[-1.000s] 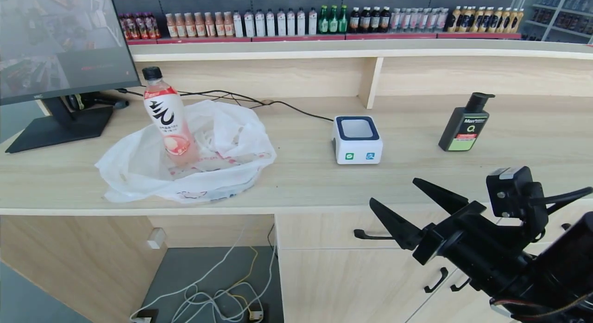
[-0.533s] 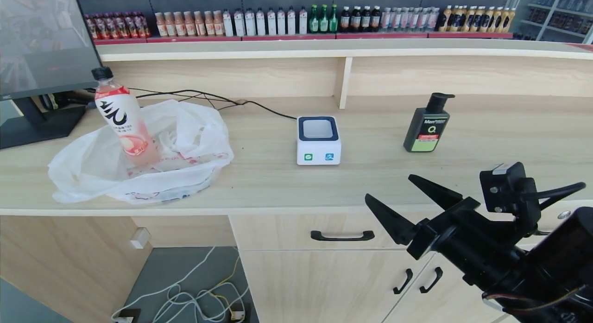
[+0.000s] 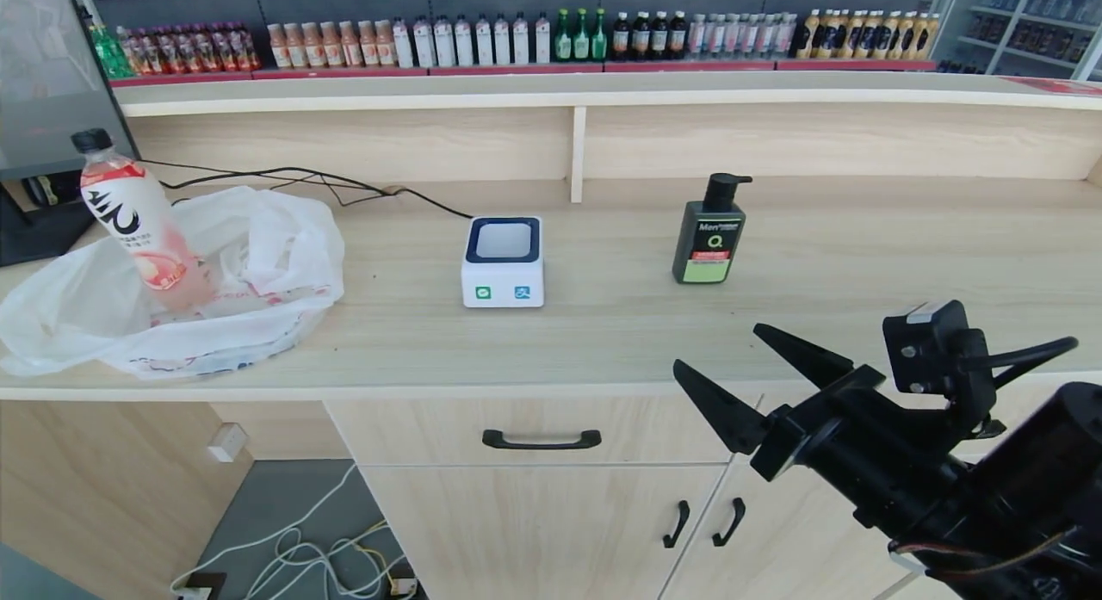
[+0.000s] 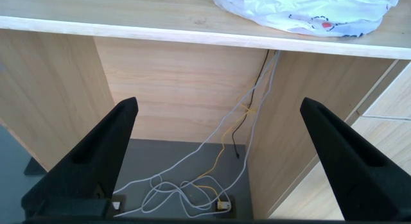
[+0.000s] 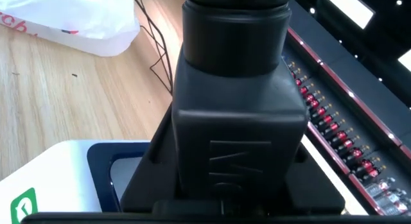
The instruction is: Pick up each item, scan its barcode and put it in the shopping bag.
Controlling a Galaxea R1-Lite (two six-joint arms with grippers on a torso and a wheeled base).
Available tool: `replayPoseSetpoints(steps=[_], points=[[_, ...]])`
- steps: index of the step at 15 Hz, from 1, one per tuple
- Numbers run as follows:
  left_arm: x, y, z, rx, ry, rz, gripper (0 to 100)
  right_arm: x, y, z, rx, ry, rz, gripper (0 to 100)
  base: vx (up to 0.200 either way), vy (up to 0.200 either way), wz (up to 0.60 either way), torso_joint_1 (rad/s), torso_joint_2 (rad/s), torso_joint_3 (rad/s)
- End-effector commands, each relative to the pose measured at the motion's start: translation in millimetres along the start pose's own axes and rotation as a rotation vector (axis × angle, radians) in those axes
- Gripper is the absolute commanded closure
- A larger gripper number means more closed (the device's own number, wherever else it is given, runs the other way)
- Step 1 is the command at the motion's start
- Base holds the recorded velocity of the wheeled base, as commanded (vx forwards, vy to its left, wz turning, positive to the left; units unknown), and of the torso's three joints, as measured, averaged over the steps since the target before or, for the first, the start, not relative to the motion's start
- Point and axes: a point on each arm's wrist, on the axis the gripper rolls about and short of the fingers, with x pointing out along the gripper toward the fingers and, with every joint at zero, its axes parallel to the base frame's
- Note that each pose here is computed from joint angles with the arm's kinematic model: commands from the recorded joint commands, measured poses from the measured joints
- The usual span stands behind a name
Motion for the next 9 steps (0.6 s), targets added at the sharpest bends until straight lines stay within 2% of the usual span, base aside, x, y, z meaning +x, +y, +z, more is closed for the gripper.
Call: replayPoseSetpoints(steps=[1, 9], points=[[0.0, 0.0, 0.0, 0.0, 0.0, 0.0, 0, 0.5, 0.9, -7.8, 0.006, -0.008, 0.01, 100, 0.0, 0.0, 0.0, 0.0, 0.0, 0.0], [0.0, 0.0, 0.0, 0.0, 0.0, 0.0, 0, -3.0, 2.5, -10.7, 0.002, -0.049, 0.067, 100, 0.0, 0.0, 0.0, 0.0, 0.0, 0.0]])
